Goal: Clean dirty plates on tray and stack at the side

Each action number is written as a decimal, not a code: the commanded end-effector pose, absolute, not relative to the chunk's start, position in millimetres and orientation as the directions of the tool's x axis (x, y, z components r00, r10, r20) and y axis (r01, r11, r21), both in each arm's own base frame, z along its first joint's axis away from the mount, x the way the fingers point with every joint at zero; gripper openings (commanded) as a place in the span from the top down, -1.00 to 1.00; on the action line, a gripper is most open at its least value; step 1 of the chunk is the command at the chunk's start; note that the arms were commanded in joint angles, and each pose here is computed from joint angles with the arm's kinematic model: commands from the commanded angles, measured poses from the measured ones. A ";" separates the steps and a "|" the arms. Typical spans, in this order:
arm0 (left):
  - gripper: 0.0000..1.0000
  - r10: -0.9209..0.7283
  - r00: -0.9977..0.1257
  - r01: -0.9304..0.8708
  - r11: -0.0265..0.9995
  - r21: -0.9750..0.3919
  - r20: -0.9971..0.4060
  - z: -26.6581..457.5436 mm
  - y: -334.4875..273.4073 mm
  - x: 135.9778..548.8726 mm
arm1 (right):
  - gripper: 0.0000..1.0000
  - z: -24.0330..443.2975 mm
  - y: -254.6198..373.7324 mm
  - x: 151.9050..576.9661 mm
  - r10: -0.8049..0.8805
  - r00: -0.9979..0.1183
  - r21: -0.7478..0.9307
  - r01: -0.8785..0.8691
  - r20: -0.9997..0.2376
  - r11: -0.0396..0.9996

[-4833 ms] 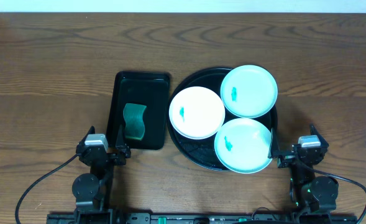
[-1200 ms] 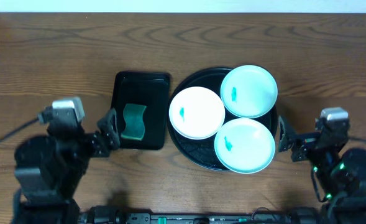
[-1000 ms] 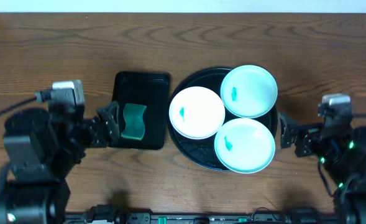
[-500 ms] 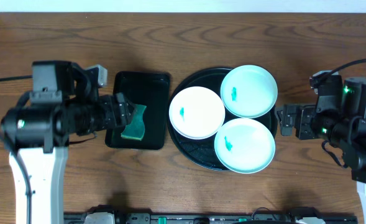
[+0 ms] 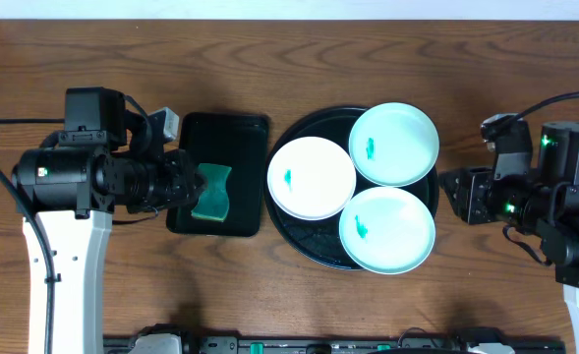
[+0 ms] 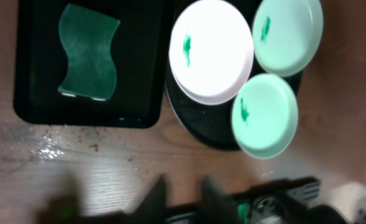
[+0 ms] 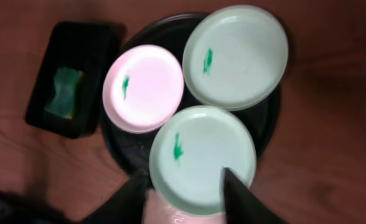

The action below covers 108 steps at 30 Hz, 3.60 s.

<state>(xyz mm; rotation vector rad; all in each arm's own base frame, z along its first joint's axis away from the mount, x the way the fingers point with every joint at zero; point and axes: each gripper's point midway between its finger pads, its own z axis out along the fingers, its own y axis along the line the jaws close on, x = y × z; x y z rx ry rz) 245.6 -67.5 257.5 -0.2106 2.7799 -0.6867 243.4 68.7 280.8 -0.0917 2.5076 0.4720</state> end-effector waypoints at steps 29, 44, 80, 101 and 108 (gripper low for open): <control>0.58 -0.279 -0.933 -0.207 0.933 -0.295 -0.229 237.0 -33.9 248.2 | 0.22 130.6 130.4 338.3 -0.097 -0.908 0.323 -0.243 -0.408 0.915; 0.51 -0.283 -0.925 -0.229 0.948 -0.223 -0.254 234.7 -20.2 250.1 | 0.34 112.3 148.0 355.9 -0.135 -0.883 0.264 -0.276 -0.449 0.924; 0.41 -0.283 -0.920 -0.225 0.948 -0.226 -0.271 233.6 -20.0 255.6 | 0.31 114.5 182.3 349.0 -0.195 -0.852 0.205 -0.329 -0.486 0.922; 0.42 -0.290 -0.920 -0.232 0.946 -0.228 -0.265 228.1 -20.1 256.7 | 0.46 41.9 178.3 339.5 -0.133 -0.948 0.207 -0.198 -0.290 0.958; 0.42 -0.290 -0.920 -0.233 0.946 -0.228 -0.264 228.0 -20.1 256.5 | 0.56 27.6 176.3 342.9 -0.097 -0.958 0.196 -0.154 -0.270 0.968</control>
